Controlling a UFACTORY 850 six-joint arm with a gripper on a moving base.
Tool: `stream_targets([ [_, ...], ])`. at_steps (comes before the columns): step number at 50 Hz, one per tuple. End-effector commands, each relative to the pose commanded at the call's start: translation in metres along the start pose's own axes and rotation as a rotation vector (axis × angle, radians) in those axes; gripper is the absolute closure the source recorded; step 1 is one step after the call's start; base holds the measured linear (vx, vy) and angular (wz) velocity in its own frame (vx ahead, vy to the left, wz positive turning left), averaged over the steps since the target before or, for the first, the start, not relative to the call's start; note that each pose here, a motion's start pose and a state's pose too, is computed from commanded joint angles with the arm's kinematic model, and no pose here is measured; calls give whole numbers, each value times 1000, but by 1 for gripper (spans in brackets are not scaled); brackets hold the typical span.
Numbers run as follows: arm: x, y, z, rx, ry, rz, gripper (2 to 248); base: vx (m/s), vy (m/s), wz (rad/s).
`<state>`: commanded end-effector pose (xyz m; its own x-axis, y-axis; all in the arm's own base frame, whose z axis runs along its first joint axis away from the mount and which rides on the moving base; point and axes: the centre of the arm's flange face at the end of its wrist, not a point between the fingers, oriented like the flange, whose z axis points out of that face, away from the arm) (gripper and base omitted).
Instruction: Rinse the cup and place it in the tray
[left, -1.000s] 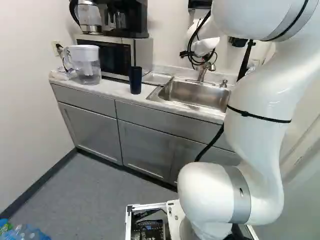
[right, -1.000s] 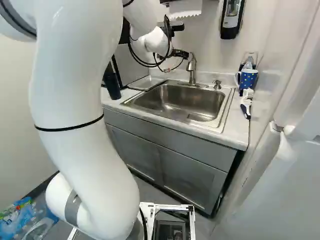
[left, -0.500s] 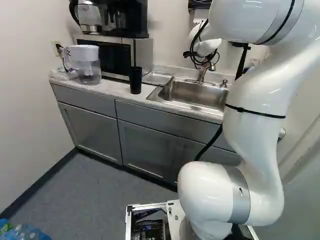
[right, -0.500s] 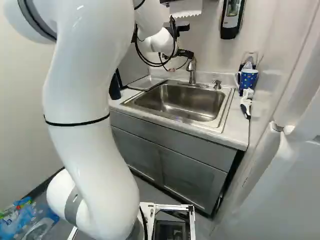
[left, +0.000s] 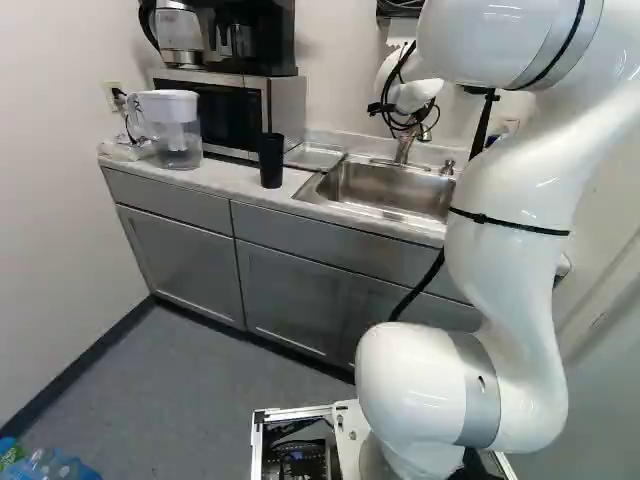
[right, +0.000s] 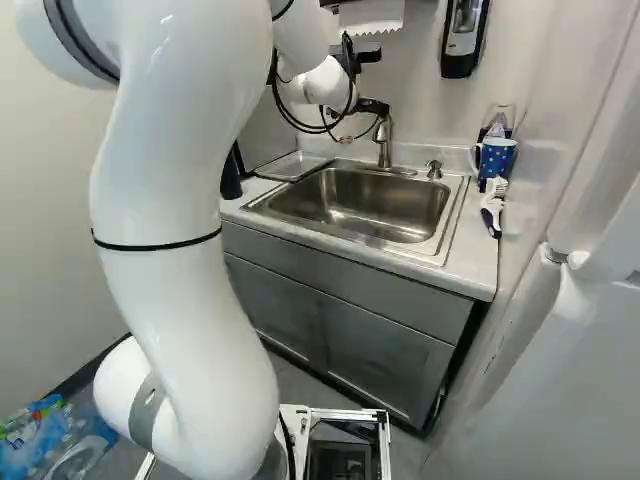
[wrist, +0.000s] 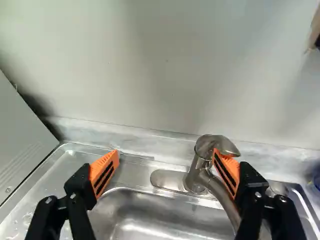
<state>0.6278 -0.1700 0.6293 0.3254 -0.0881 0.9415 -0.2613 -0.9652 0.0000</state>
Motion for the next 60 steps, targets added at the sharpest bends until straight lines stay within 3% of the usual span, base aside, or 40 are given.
stream_targets([
  [34, 9, 0, 0, 3, 99, -13, 3, 0, 0, 0],
  [48, 15, 2, 11, 1, 144, -19, 3, 0, 0, 0],
  [60, 16, 2, 13, 1, 146, -20, 3, 0, 0, 0],
])
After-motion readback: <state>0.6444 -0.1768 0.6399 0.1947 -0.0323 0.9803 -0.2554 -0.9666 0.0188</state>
